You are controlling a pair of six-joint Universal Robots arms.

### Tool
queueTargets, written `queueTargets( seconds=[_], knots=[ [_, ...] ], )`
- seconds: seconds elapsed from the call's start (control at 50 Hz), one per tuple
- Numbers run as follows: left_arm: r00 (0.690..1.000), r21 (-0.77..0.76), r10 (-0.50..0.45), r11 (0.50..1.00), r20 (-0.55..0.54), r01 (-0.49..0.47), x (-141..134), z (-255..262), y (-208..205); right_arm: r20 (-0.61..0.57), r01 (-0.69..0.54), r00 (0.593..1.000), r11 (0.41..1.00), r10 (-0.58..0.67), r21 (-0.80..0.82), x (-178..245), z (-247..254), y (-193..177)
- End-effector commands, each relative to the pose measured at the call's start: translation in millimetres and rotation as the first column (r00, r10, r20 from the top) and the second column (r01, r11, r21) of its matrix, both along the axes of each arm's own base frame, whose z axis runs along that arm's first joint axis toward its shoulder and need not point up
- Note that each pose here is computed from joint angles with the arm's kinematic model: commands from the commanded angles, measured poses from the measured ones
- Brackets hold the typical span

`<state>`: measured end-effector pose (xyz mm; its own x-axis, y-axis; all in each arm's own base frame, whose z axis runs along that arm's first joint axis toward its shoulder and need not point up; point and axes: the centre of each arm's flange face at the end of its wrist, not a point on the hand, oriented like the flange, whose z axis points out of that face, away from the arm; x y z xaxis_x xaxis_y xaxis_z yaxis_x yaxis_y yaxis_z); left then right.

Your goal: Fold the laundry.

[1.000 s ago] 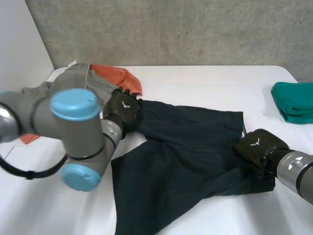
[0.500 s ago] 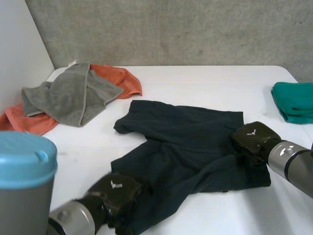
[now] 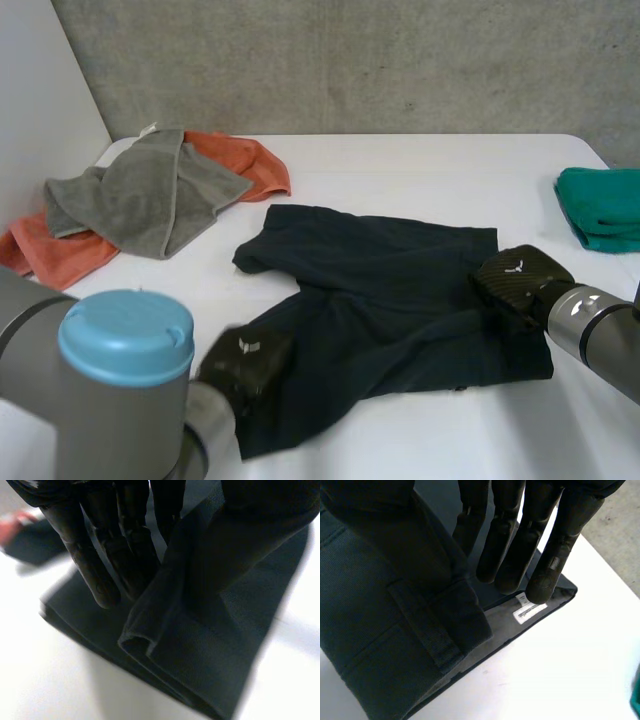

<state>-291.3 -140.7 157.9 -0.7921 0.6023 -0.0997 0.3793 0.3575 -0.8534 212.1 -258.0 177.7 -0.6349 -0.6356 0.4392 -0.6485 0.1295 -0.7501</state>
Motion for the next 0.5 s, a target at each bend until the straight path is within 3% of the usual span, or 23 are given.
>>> queueTargets(
  seconds=[0.02, 0.14, 0.24, 0.28, 0.38, 0.5],
  knots=[
    [0.999, -0.352, -0.009, 0.936, 0.046, 0.025, -35, 26, -68, 0.013, -0.004, 1.0, 0.992, 0.005, -0.128, 6, 6, -21],
    [0.993, -0.586, 0.044, 0.81, 0.112, 0.03, -55, 27, -136, 0.049, -0.021, 0.998, 0.951, 0.038, -0.307, 29, 7, -55],
    [0.986, -0.777, 0.089, 0.627, 0.14, 0.053, -86, 21, -187, 0.067, -0.015, 0.997, 0.921, 0.045, -0.389, 45, -7, -88],
    [0.985, -0.807, 0.091, 0.588, 0.144, 0.064, -94, 17, -199, 0.064, -0.012, 0.997, 0.917, 0.041, -0.399, 50, -21, -106],
    [0.984, -0.824, 0.071, 0.559, 0.163, 0.096, -102, -15, -232, 0.033, -0.005, 0.999, 0.906, 0.021, -0.423, 56, -47, -135],
    [0.985, -0.826, 0.026, 0.548, 0.173, 0.13, -111, -40, -241, 0.027, 0.03, 0.999, 0.857, -0.018, -0.514, 61, -65, -166]
  ],
)
